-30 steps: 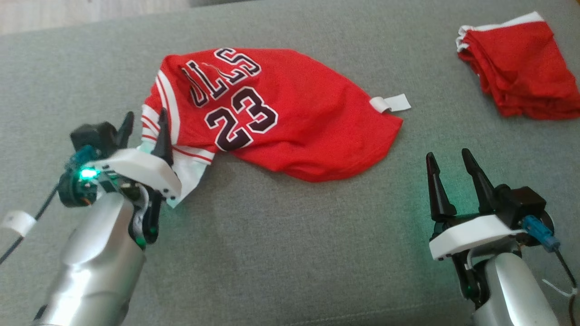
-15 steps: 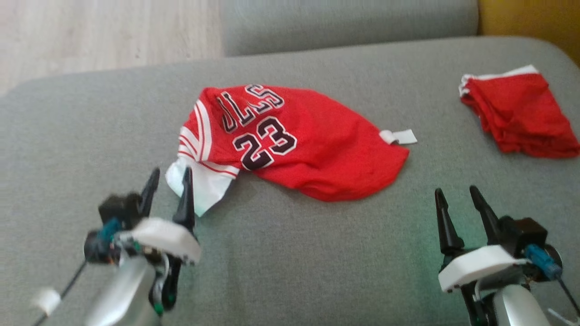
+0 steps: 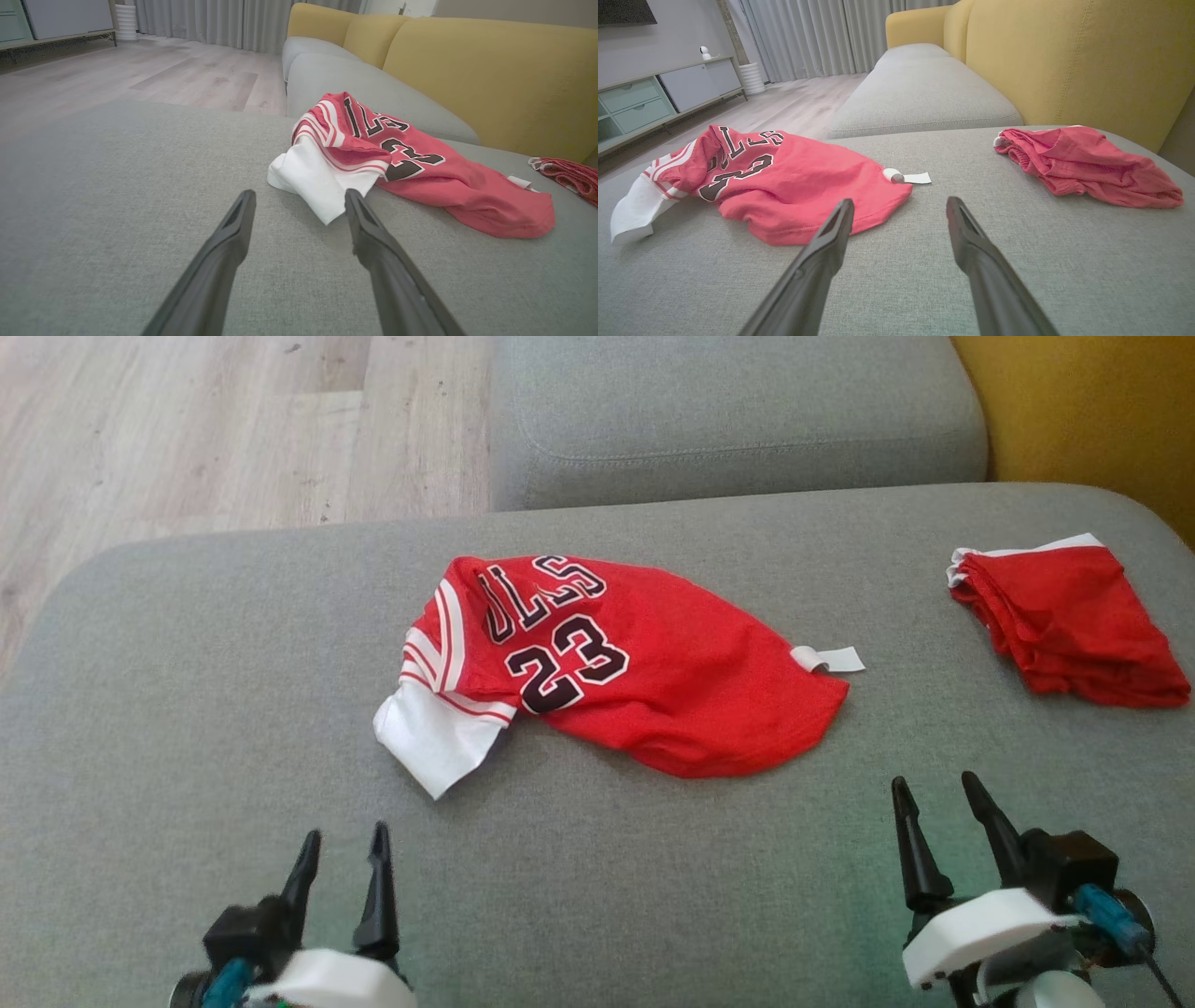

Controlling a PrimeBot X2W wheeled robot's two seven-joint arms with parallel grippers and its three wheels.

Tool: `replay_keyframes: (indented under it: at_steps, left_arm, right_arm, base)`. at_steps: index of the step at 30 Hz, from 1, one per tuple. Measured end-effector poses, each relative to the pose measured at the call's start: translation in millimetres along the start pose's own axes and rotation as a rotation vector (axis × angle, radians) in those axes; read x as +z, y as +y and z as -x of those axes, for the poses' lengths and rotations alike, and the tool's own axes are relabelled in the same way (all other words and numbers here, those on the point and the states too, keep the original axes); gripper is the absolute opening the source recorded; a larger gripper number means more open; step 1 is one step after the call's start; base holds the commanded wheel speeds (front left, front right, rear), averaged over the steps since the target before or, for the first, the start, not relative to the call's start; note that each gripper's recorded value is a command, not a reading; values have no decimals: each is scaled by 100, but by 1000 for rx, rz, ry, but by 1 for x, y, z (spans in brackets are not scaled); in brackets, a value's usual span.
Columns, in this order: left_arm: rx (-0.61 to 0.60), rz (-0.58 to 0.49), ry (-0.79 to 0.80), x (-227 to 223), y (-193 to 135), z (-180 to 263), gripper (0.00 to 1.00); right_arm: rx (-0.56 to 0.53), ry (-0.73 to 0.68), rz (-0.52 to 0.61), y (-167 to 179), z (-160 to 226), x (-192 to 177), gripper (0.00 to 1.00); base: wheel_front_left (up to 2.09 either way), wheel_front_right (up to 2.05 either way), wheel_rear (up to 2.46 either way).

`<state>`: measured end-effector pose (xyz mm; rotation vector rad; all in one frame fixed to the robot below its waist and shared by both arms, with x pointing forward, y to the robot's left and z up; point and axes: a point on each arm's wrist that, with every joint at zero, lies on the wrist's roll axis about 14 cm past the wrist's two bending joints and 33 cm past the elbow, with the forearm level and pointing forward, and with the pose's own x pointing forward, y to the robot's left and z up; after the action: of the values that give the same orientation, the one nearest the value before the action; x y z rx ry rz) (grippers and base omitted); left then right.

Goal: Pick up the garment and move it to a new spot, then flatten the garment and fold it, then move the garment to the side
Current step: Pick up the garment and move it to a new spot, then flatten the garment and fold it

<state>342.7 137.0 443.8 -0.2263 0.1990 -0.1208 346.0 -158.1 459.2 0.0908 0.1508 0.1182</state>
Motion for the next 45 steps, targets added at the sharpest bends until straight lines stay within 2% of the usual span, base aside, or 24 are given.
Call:
replay_keyframes:
  at_steps: [7,35,39,45]
  left_arm:
    - [71,28,-35,4,10,14,100]
    - [67,25,-29,-2,10,20,100]
    - [79,27,-22,-5,13,20,100]
    - [84,32,-9,-9,12,16,100]
  right_arm:
    - [21,3,-13,8,3,-2,100]
    - [49,44,-18,17,1,-17,100]
    - [41,53,22,12,-9,-15,100]
    - [58,81,118,13,-50,-3,100]
  base:
    - [0,0,0]
    - [0,0,0]
    - [0,0,0]
    - [0,0,0]
